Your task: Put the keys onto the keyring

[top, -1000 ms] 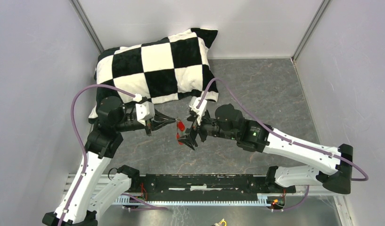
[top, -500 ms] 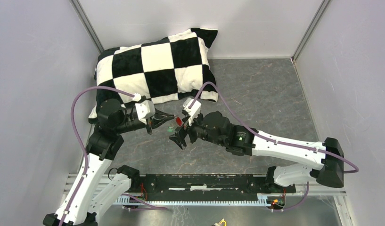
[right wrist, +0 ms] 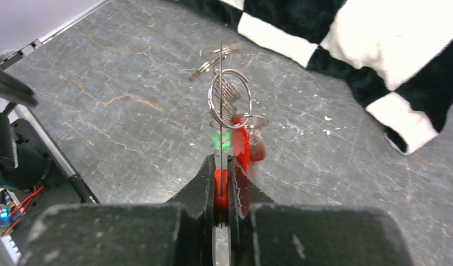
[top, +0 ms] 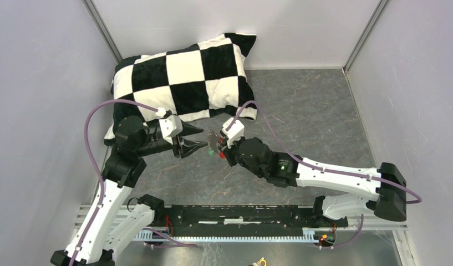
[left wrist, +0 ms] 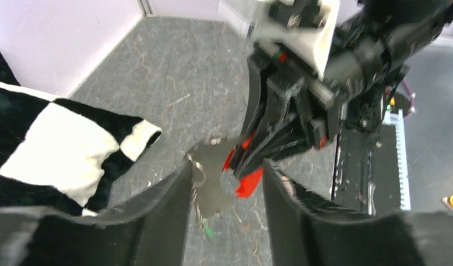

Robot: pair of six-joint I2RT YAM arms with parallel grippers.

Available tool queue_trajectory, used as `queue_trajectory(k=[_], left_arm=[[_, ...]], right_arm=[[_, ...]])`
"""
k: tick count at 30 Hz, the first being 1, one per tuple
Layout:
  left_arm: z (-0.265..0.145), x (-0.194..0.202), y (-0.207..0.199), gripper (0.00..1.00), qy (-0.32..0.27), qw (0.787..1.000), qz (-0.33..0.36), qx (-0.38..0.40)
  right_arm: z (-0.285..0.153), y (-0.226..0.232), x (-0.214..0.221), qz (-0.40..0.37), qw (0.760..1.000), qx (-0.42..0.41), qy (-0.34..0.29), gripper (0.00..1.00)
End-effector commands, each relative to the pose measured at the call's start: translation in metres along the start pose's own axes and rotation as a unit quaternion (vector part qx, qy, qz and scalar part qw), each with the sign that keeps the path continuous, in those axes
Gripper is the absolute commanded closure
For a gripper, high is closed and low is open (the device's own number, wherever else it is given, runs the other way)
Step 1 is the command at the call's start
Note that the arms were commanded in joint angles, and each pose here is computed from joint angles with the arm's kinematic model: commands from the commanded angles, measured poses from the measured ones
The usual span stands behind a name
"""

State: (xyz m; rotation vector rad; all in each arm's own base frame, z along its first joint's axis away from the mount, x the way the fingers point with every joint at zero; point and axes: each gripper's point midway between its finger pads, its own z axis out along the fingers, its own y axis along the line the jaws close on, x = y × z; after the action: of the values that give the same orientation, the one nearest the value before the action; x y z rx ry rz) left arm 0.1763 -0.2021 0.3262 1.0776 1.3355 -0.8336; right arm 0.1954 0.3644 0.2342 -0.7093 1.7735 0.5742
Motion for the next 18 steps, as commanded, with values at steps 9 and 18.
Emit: queue_trajectory(k=[9,18], left_arm=[[0.013,0.017,0.032,0.00,0.068,0.994,-0.080,-0.041],[-0.001,0.081,0.102,0.00,0.259,0.933,-0.158,-0.193]], right_arm=[[-0.025,-0.096,-0.016,-0.019,0.991,0.126,-0.042,1.00],[-0.046,-0.200,0.068,-0.174,0.930,0.305,0.111,1.00]])
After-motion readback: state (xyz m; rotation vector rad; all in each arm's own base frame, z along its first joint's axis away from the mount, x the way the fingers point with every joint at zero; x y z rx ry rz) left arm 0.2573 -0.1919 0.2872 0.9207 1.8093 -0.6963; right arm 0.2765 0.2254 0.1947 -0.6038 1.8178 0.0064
